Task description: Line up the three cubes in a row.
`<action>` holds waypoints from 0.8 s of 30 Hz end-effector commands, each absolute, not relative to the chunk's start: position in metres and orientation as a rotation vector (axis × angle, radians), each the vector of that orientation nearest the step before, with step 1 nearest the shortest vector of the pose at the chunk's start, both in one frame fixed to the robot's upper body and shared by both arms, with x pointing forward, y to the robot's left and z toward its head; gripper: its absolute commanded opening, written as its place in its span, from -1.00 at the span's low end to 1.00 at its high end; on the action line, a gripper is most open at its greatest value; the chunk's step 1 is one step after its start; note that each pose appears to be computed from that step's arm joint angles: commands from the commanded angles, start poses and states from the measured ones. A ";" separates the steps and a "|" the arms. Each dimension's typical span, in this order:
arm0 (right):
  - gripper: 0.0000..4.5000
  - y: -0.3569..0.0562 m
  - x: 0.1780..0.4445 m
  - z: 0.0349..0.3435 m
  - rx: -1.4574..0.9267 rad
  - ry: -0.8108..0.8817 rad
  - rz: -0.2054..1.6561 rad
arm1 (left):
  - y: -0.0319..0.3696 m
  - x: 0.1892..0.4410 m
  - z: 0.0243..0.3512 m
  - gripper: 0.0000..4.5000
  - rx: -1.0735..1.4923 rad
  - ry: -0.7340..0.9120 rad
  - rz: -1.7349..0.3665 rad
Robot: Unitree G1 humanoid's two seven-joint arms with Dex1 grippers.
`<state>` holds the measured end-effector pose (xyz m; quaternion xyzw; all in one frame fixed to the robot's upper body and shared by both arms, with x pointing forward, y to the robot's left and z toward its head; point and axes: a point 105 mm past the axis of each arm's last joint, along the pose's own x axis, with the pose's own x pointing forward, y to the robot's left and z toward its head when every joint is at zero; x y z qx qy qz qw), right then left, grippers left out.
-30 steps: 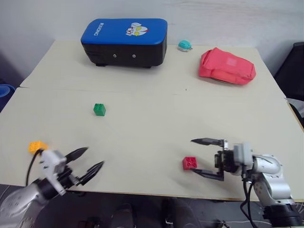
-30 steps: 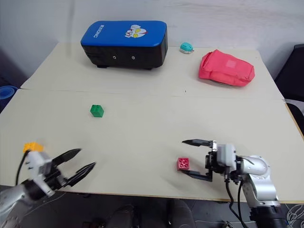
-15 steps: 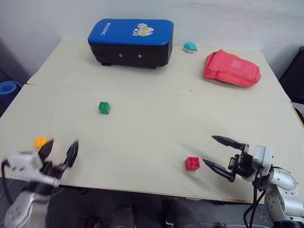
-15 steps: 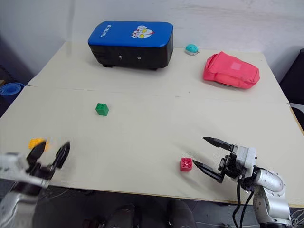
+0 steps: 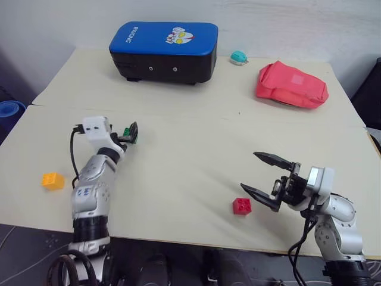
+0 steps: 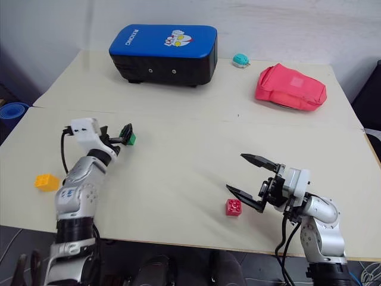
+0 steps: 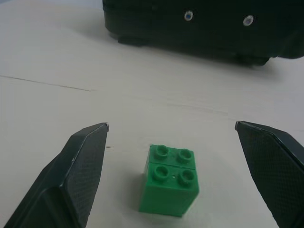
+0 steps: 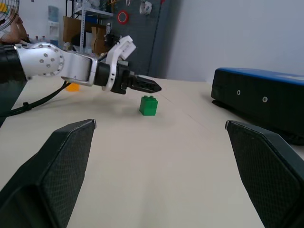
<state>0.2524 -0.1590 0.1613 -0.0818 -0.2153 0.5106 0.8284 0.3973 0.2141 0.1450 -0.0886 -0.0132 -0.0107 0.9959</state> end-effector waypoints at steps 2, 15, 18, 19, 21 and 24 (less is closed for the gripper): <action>0.99 -0.156 0.250 0.167 -0.195 -0.490 1.077 | 0.199 0.407 0.139 1.00 -0.145 -0.005 -0.048; 1.00 -0.162 0.244 0.145 -0.177 -0.443 1.051 | 0.199 0.408 0.127 -0.07 -0.042 0.031 -0.072; 1.00 -0.165 0.242 0.140 -0.185 -0.435 1.051 | 0.199 0.404 0.135 -0.32 -0.036 -0.017 -0.130; 1.00 -0.166 0.240 0.138 -0.191 -0.420 1.062 | 0.196 0.400 0.145 -0.32 -0.012 -0.076 -0.196; 1.00 -0.168 0.237 0.136 -0.204 -0.402 1.079 | 0.189 0.394 0.156 -0.32 0.038 -0.145 -0.306; 1.00 -0.173 0.226 0.139 -0.230 -0.395 1.114 | 0.171 0.376 0.166 -0.32 0.061 -0.189 -0.569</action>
